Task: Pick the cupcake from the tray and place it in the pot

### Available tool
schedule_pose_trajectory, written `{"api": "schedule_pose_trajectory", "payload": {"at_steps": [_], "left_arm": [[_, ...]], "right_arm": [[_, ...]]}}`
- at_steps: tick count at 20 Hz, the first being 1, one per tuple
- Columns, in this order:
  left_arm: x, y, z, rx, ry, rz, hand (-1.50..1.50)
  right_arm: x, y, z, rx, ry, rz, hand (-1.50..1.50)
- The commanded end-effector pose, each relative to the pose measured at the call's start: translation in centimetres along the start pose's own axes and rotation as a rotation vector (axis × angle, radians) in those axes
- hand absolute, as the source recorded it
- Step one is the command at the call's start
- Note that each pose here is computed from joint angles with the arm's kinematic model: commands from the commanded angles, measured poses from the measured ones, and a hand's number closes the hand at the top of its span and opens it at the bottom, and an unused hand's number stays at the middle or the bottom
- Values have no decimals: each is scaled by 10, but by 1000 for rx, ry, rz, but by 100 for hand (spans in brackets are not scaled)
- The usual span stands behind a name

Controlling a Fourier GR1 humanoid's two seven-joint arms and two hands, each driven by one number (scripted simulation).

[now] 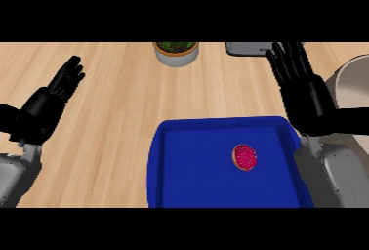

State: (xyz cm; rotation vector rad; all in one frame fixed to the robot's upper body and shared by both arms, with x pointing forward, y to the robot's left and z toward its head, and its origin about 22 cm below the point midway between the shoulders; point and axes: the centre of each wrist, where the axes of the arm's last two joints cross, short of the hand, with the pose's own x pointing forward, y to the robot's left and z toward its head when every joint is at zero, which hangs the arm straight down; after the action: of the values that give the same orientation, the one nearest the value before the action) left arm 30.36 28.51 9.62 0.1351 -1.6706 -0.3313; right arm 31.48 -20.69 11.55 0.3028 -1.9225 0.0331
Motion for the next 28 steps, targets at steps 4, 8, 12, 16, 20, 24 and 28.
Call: {"api": "schedule_pose_trajectory", "payload": {"at_steps": [4,8,12,16,20,24,28], "left_arm": [[-1,11,4,207,19,85,0],[-10,-3,6,250,70,183,0],[-15,-10,11,291,91,202,0],[-5,-3,9,303,86,202,0],[-26,-9,25,306,97,195,0],[-18,-10,20,294,106,201,0],[-17,-22,23,293,104,186,0]], "right_arm": [[-25,-87,42,-105,48,263,150],[-6,-143,63,-83,182,864,150],[-67,-129,103,-223,20,659,-150],[-60,-123,108,-120,-81,639,-150],[-21,-127,100,16,29,689,-150],[5,-108,80,207,211,799,-150],[24,-95,60,343,369,942,-150]]}}
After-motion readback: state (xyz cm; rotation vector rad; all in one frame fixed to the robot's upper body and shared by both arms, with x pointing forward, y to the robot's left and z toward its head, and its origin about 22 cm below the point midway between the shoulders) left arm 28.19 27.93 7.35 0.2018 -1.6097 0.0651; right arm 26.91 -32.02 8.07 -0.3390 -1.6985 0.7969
